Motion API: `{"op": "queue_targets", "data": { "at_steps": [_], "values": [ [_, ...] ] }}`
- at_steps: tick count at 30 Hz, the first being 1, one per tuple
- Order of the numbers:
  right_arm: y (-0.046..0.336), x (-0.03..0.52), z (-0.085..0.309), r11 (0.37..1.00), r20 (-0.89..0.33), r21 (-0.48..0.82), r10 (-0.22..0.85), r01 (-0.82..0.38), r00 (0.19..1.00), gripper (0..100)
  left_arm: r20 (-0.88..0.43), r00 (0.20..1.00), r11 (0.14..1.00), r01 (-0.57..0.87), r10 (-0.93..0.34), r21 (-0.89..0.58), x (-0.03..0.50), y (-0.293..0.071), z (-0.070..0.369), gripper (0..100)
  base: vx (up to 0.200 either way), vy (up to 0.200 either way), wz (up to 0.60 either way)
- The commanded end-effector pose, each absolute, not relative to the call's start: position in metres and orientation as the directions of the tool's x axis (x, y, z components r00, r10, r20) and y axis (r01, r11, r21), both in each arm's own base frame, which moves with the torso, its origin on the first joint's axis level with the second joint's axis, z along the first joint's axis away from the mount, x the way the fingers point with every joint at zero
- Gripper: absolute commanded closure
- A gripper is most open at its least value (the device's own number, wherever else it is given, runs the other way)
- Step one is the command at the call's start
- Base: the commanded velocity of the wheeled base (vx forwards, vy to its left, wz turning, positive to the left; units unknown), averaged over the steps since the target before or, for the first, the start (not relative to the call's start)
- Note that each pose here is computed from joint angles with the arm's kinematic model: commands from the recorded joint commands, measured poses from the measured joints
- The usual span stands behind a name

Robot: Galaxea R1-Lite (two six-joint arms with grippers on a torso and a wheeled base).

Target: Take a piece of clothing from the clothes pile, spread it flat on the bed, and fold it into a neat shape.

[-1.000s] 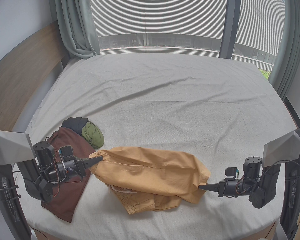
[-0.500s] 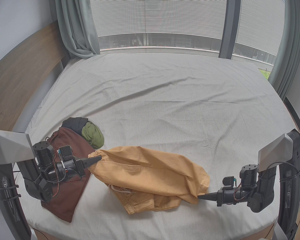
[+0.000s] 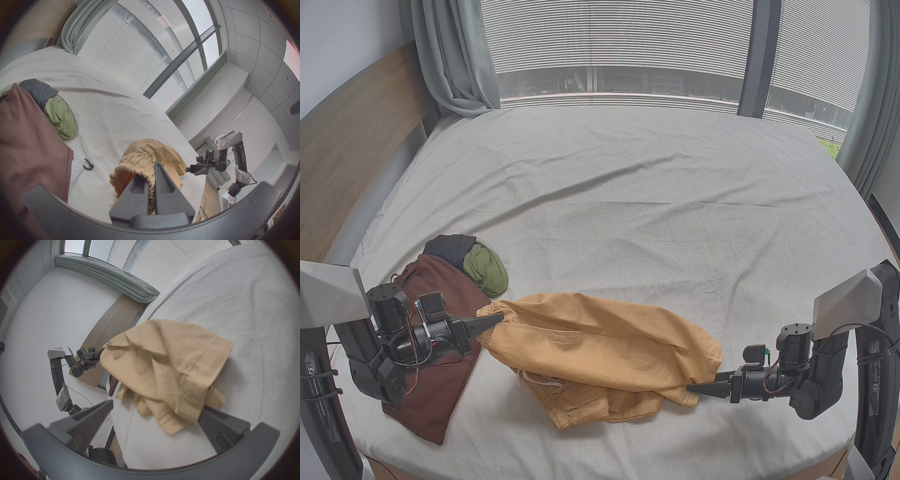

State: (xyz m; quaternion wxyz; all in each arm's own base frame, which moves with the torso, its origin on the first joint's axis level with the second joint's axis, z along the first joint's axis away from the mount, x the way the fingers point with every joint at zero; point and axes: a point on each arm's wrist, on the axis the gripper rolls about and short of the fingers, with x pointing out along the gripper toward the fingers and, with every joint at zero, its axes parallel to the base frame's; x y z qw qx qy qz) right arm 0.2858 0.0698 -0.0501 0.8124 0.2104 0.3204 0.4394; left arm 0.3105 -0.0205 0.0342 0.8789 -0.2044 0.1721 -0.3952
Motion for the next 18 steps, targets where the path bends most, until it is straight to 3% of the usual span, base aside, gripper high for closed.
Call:
{"op": "queue_targets", "data": {
  "at_steps": [1,18],
  "values": [
    [0.068,0.293,-0.045,0.534,-0.317,0.604,0.842,-0.592,0.436,0,-0.143,0.627,0.603,0.624,-0.766,-0.497,0.310,-0.021,0.033,100,0.000,0.000,0.00],
    [0.061,0.318,-0.018,0.534,-0.231,0.609,0.827,-0.586,0.513,0,-0.143,0.626,0.602,0.625,-0.767,-0.496,0.310,-0.021,0.034,100,0.000,0.000,0.00]
  ]
}}
